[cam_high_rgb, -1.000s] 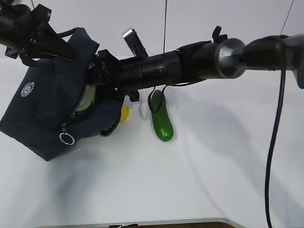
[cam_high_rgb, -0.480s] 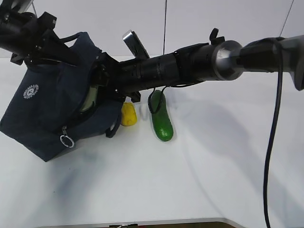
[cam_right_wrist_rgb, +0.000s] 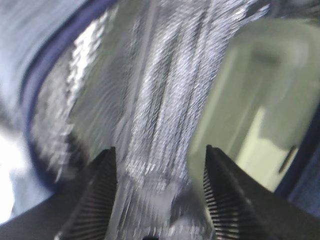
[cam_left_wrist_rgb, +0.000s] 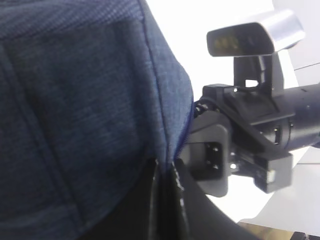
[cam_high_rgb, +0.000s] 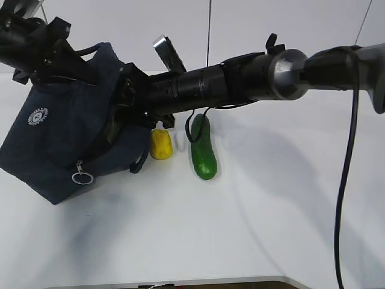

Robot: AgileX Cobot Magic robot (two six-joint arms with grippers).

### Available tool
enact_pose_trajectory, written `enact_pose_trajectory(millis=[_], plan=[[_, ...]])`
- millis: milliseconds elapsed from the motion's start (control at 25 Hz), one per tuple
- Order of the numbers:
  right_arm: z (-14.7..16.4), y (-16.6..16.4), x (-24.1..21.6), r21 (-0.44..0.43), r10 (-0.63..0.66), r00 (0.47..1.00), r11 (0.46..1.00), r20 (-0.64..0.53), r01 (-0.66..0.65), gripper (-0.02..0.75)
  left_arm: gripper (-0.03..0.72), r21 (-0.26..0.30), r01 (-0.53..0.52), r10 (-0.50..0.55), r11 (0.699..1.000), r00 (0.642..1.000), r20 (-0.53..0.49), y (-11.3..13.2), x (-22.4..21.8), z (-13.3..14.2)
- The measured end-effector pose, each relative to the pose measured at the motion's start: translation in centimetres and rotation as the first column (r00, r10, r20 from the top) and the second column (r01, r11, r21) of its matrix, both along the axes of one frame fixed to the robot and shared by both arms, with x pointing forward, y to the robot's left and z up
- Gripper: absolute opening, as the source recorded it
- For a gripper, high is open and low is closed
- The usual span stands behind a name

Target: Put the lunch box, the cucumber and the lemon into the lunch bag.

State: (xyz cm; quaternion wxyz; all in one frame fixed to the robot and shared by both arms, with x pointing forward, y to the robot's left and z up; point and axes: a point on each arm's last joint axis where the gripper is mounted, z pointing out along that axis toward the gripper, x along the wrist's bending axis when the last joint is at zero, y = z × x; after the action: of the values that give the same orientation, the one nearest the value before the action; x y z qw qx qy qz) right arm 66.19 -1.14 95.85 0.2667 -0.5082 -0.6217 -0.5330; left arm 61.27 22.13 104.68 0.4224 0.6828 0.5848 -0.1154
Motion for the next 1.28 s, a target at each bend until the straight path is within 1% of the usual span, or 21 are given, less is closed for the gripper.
enact_pose_trajectory(millis=[120,360,480,640,760,880,1040,1200,1280], plan=[[0.1,0.0,-0.2,0.01,0.029,1.0,1.0,-0.001,-0.029,0.449,-0.014,-0.002,-0.004,0.004,1.0,1.0,-0.003,0.3,0.0,0.0],[0.3,-0.6,-0.4,0.023,0.104,0.994,0.994,0.034,-0.105,0.447,-0.014,-0.016,-0.009,0.009,1.0,1.0,-0.02,1.1,0.0,0.0],[0.5,-0.8,-0.6,0.001,0.135,0.989,0.991,0.059,-0.135,0.445,-0.014,-0.02,-0.005,0.005,1.0,1.0,-0.029,1.4,-0.1,0.0],[1.4,-1.1,-1.1,-0.058,0.184,0.977,0.982,0.105,-0.179,0.445,-0.014,-0.027,0.001,-0.002,1.0,0.999,-0.041,1.7,-0.2,0.1],[2.6,-1.3,-1.4,-0.096,0.21,0.967,0.975,0.141,-0.198,0.445,-0.014,-0.033,-0.008,0.006,0.999,0.999,-0.047,2.3,-0.2,0.1],[3.7,-1.6,-1.9,-0.154,0.236,0.958,0.965,0.16,-0.212,0.445,-0.014,-0.038,-0.011,0.009,0.999,0.998,-0.058,2.9,-0.3,0.1],[4.6,-2.2,-2.3,-0.246,0.269,0.948,0.943,0.17,-0.224,0.445,-0.014,-0.044,-0.015,0.012,0.999,0.998,-0.067,3.5,-0.3,0.1],[5.4,-2.8,-2.6,-0.359,0.293,0.943,0.907,0.16,-0.221,0.445,-0.014,-0.044,-0.021,0.018,0.999,0.997,-0.069,3.8,-0.3,0.1],[5.9,-3.3,-2.7,-0.415,0.285,0.948,0.887,0.145,-0.203,0.445,-0.014,-0.044,-0.021,0.018,0.999,0.997,-0.069,3.8,-0.3,0.1]])
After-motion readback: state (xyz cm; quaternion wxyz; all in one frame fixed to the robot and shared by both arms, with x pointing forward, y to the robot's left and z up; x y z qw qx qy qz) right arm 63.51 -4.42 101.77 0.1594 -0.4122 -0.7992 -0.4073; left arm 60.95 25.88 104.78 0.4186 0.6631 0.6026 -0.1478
